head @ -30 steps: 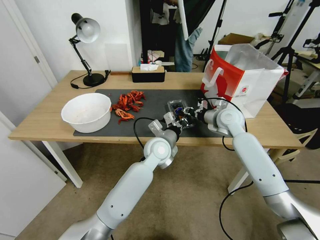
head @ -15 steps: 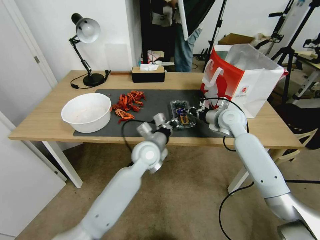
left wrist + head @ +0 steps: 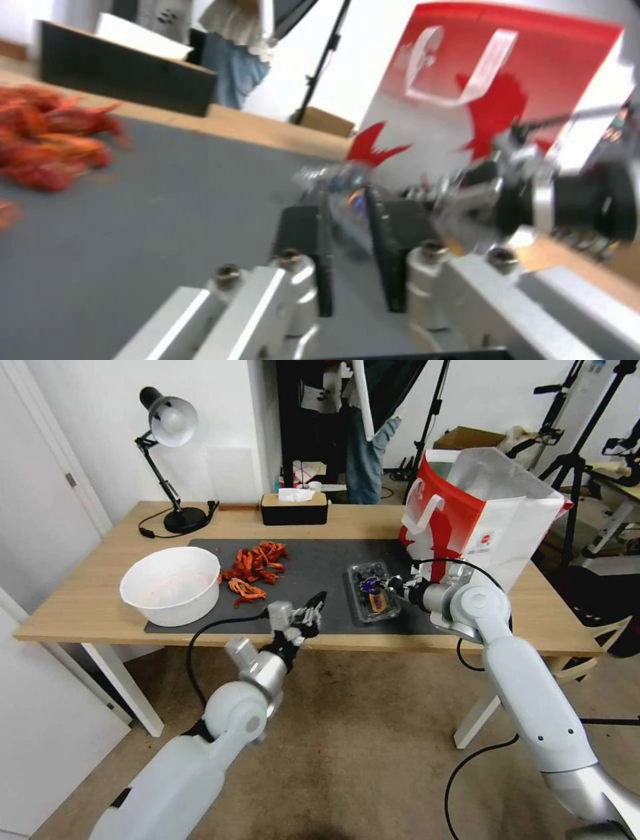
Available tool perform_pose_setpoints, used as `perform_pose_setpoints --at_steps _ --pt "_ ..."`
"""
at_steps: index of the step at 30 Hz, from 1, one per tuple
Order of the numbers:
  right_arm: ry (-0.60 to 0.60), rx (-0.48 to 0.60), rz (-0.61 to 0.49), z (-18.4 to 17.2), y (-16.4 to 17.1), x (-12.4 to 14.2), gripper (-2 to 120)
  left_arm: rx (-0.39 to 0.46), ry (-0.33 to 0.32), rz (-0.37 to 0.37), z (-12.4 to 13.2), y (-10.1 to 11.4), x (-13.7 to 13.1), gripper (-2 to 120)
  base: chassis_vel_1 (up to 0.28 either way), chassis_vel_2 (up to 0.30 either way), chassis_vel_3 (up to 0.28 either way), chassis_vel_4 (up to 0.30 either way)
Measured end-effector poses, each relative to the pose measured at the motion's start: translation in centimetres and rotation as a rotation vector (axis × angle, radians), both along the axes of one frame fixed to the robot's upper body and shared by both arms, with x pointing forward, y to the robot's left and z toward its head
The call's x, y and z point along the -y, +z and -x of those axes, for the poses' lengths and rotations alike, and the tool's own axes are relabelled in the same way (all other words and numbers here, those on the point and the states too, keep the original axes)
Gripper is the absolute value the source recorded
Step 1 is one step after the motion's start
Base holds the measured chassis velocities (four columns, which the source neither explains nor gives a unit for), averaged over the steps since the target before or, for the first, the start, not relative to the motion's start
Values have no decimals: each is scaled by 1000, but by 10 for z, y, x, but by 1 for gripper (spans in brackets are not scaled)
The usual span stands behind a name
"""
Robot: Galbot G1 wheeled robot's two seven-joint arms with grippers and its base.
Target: Close the takeout container lid, then place the container into the takeout bag.
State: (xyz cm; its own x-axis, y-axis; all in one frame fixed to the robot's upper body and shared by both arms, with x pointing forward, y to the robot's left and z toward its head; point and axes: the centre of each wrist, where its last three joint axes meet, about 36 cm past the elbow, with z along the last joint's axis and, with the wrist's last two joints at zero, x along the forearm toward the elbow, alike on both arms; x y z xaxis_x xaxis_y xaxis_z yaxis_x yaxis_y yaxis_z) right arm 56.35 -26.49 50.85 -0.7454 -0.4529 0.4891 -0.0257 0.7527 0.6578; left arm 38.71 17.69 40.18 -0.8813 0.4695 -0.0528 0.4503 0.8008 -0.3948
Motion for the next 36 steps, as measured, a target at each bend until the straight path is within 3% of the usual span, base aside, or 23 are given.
perform_pose_setpoints --at_steps 3,11,13,14,17,19,22,29,31,36 --pt "3 2 -7 0 1 0 0 5 19 -32 10 -9 -8 24 0 0 0 0" --pt "13 29 -53 -1 6 -2 0 24 138 -171 48 -40 -35 61 0 0 0 0" --pt "13 33 -57 -1 7 -2 0 23 145 -178 50 -41 -35 63 0 0 0 0" --pt "16 64 -81 0 11 -3 0 10 194 -201 59 -47 -35 70 0 0 0 0" --pt "17 93 -98 1 16 -4 0 5 236 -218 65 -52 -34 76 0 0 0 0" --pt "19 164 -127 3 30 -7 0 -7 312 -248 77 -61 -33 88 0 0 0 0" --pt "20 217 -146 3 40 -8 0 -17 341 -256 83 -64 -33 95 0 0 0 0" --pt "-20 396 -183 1 79 -9 0 -43 380 -262 97 -73 -33 100 0 0 0 0" --pt "-81 504 -180 -7 107 -5 0 -53 393 -256 100 -75 -33 100 0 0 0 0" --pt "-168 599 -167 -19 134 4 0 -58 401 -250 103 -77 -33 100 0 0 0 0"
